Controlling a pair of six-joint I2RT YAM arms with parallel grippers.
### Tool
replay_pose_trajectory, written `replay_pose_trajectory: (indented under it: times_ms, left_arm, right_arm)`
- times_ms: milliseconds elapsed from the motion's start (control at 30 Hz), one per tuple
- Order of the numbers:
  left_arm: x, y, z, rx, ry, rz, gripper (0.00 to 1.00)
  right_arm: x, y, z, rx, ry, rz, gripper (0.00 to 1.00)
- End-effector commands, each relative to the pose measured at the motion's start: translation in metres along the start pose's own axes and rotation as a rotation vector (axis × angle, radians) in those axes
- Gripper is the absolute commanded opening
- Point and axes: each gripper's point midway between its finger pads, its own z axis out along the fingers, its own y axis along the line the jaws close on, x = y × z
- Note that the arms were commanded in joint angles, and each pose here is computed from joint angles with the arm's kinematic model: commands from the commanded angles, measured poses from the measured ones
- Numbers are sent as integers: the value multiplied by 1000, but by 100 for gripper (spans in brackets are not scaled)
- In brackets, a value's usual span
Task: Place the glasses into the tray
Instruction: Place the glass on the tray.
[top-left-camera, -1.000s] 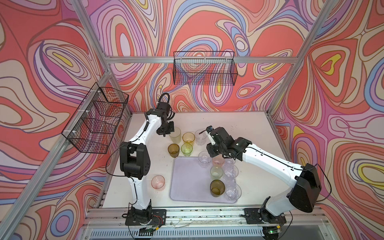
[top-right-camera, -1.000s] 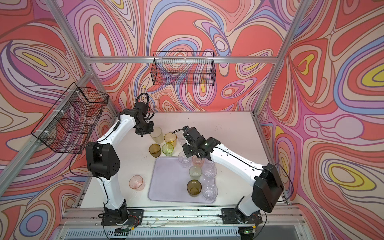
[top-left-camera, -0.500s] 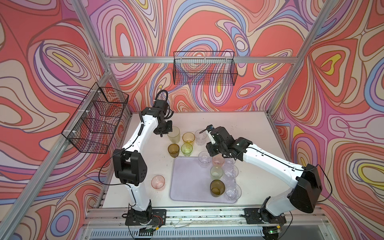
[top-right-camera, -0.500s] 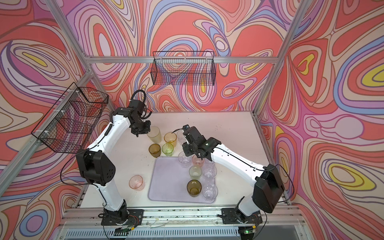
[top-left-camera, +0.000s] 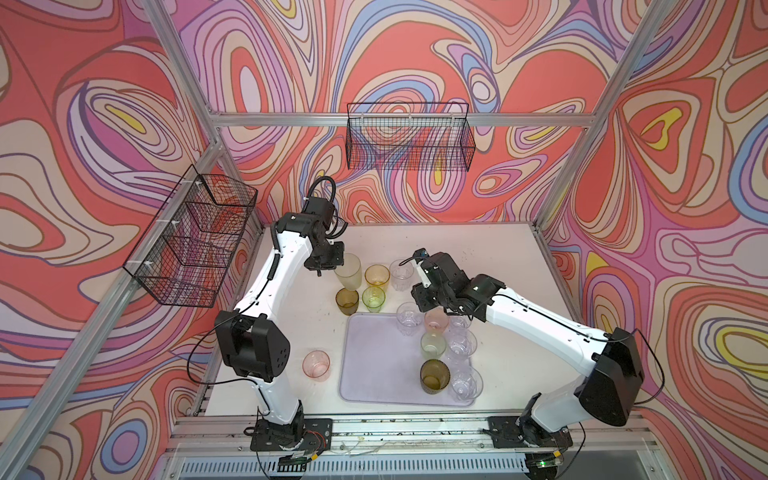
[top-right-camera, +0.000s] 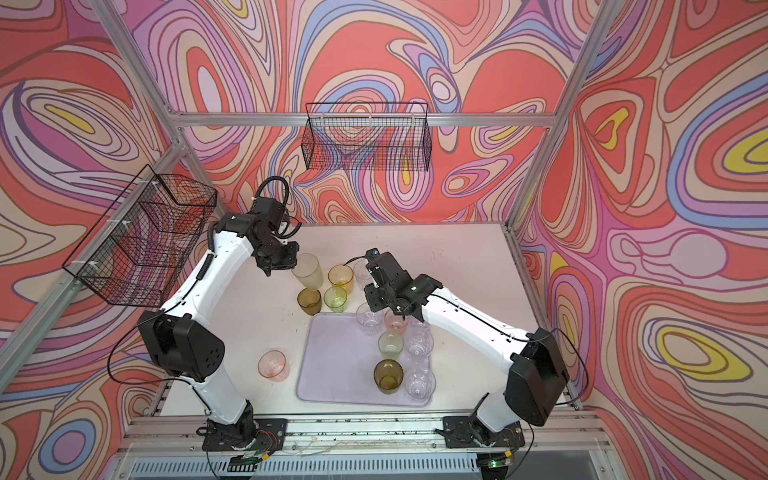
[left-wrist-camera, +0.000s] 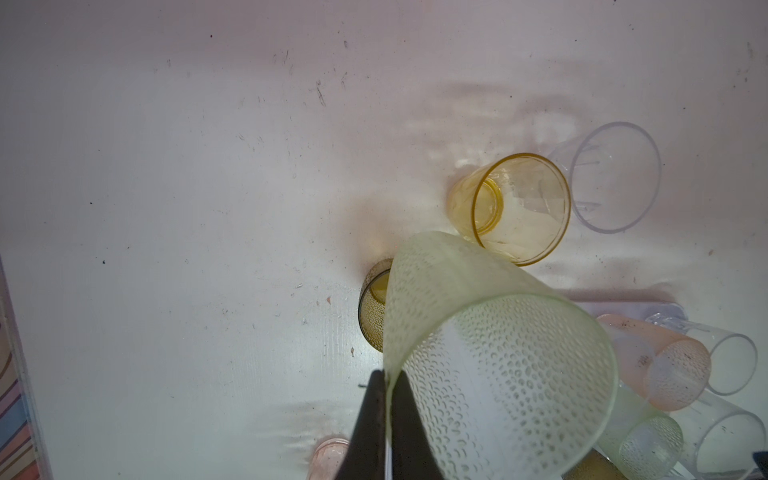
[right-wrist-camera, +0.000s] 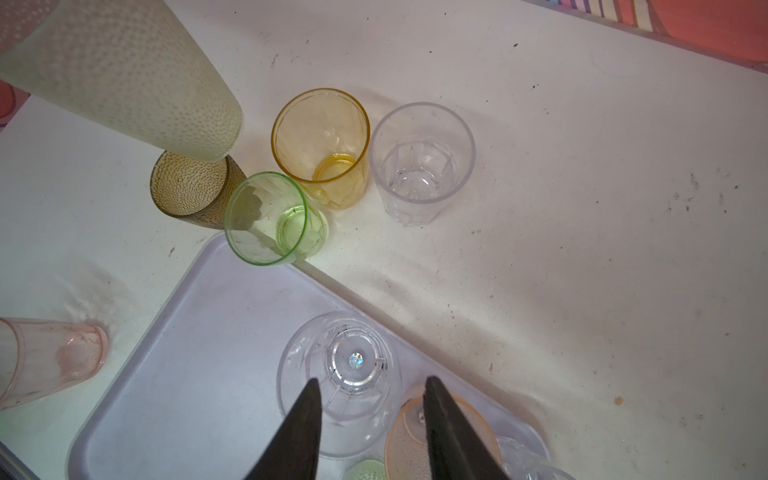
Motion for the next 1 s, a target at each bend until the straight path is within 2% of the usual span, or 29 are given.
replay_pose_trajectory:
  times_ms: [0, 533, 633, 967]
  left_arm:
    - [17, -3, -23, 11, 8, 26, 0]
    - [62, -9, -42, -4, 24, -3, 0]
    - [73, -12, -48, 10, 18, -33, 0]
    - [106, -20, -58, 7, 60, -81, 0]
  right_arm:
    - [-15, -2, -2, -10, -30, 17, 43]
    - [-33, -1, -5, -85, -10, 73, 48]
    - [-33, -6, -5, -86, 15, 104, 52]
    - [-47, -3, 2, -179, 52, 214, 54]
